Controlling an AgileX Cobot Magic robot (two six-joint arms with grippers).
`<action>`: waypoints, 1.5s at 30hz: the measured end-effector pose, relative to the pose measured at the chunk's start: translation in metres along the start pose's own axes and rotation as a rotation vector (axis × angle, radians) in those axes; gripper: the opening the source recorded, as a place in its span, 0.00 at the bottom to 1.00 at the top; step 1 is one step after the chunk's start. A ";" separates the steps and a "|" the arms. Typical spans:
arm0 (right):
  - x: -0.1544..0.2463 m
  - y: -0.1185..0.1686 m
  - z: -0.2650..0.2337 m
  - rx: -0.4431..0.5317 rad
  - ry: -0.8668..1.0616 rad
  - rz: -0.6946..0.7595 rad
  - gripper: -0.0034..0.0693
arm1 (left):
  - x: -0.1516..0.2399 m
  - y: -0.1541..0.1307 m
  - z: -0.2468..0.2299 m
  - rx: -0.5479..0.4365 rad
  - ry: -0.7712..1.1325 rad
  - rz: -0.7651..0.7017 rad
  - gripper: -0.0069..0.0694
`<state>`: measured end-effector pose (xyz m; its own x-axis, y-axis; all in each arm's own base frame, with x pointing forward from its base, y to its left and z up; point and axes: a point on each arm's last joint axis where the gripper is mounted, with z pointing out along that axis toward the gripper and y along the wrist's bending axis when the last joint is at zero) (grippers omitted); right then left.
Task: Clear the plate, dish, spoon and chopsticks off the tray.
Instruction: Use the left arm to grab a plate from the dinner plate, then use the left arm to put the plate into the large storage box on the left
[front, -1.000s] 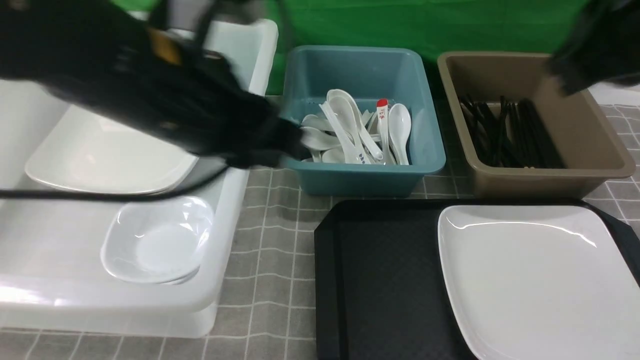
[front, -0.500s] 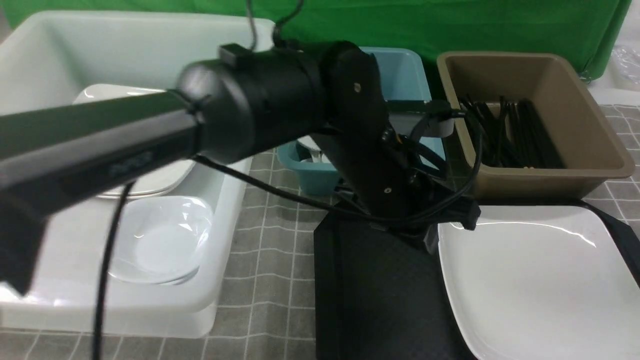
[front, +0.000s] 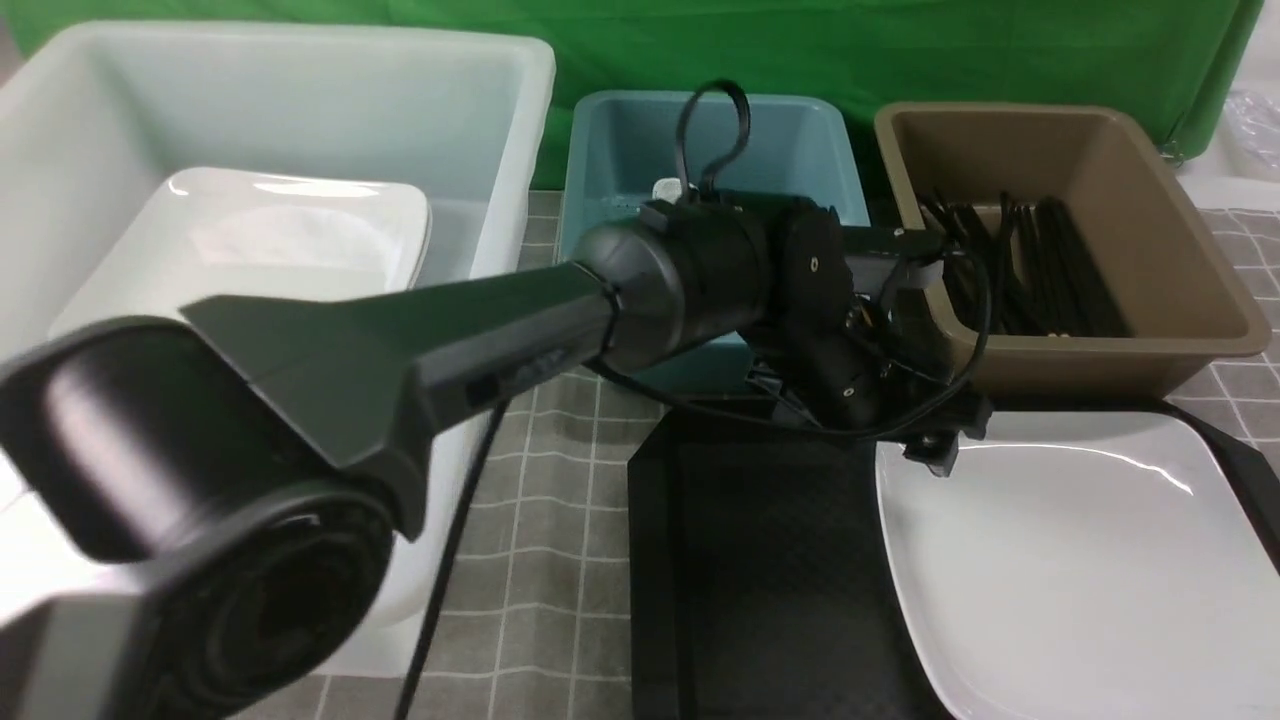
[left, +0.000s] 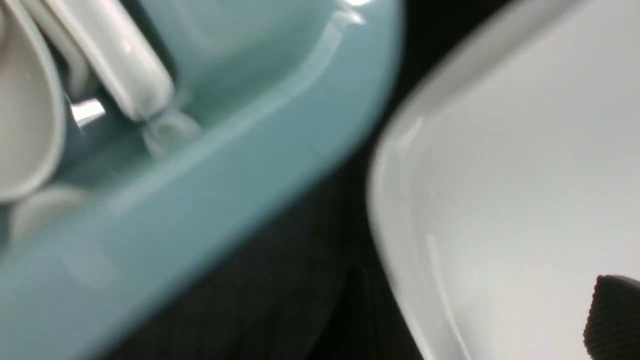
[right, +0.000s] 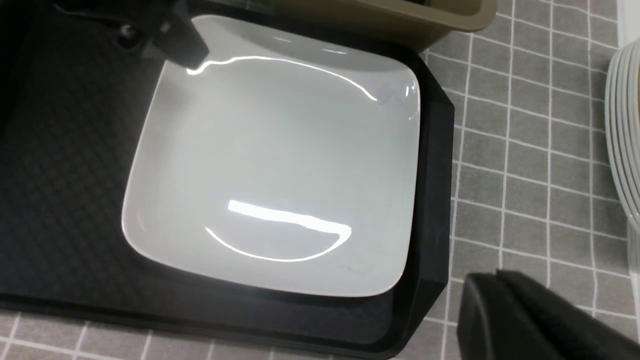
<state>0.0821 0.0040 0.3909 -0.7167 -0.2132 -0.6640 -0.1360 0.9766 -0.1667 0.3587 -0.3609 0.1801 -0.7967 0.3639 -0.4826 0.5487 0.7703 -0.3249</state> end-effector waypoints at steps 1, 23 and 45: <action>0.000 0.000 0.000 0.000 0.000 0.000 0.08 | 0.000 0.002 0.004 -0.006 -0.007 0.003 0.83; -0.001 0.000 0.000 -0.001 -0.008 -0.006 0.08 | 0.007 0.004 0.023 0.040 0.028 -0.005 0.31; -0.084 0.038 -0.040 -0.475 -0.309 -0.114 0.09 | -0.038 0.023 -0.310 -0.078 -0.438 0.110 0.12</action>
<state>0.1102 0.0597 0.4695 -0.4561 -0.2462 -0.8552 -0.5440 0.8376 0.0490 0.3232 -0.1952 0.4431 -0.5434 0.2031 -0.8145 0.5898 0.7828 -0.1984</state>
